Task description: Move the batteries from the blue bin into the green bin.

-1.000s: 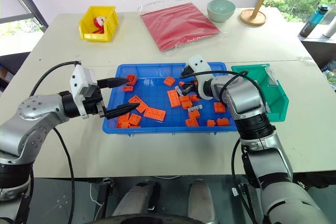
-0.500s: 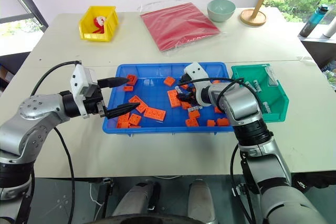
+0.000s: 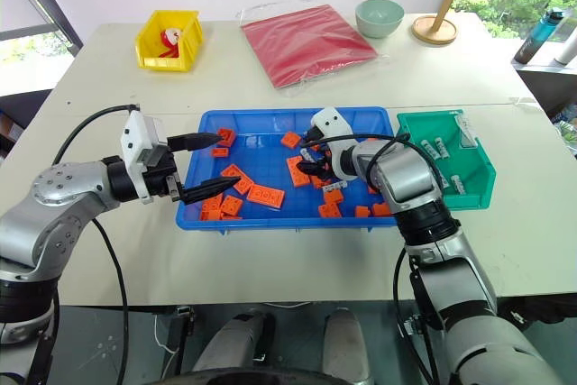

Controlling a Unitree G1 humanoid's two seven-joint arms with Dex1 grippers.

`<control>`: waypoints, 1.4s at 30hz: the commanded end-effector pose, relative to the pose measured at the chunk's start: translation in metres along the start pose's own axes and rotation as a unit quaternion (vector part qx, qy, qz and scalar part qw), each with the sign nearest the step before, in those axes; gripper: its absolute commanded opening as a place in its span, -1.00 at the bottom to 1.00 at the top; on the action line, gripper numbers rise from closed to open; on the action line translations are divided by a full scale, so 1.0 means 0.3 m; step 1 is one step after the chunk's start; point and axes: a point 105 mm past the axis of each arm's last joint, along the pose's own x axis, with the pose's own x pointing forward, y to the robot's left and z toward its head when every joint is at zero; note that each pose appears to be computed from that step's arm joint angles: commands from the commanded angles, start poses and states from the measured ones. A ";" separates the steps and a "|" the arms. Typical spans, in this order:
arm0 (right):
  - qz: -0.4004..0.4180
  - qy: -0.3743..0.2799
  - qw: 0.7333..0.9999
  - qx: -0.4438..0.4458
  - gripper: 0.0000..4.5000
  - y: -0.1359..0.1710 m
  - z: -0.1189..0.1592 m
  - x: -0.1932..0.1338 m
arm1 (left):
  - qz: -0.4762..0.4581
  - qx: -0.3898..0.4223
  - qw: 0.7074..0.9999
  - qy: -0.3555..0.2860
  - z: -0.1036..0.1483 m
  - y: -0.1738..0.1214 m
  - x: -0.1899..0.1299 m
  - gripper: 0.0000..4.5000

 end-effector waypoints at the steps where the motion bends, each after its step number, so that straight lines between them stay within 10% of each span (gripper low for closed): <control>1: 0.000 -0.015 1.000 0.001 0.52 -0.010 0.044 -0.009 | 0.009 0.025 1.000 -0.014 0.038 0.009 -0.012 1.00; 37: -0.040 -0.001 0.999 0.017 0.52 -0.110 -0.005 -0.041 | 0.007 0.026 1.000 -0.014 0.034 0.002 -0.011 1.00; 42: -0.045 0.010 0.998 -0.053 -0.26 -0.100 -0.005 -0.004 | 0.007 0.026 1.000 -0.013 0.033 0.007 -0.015 1.00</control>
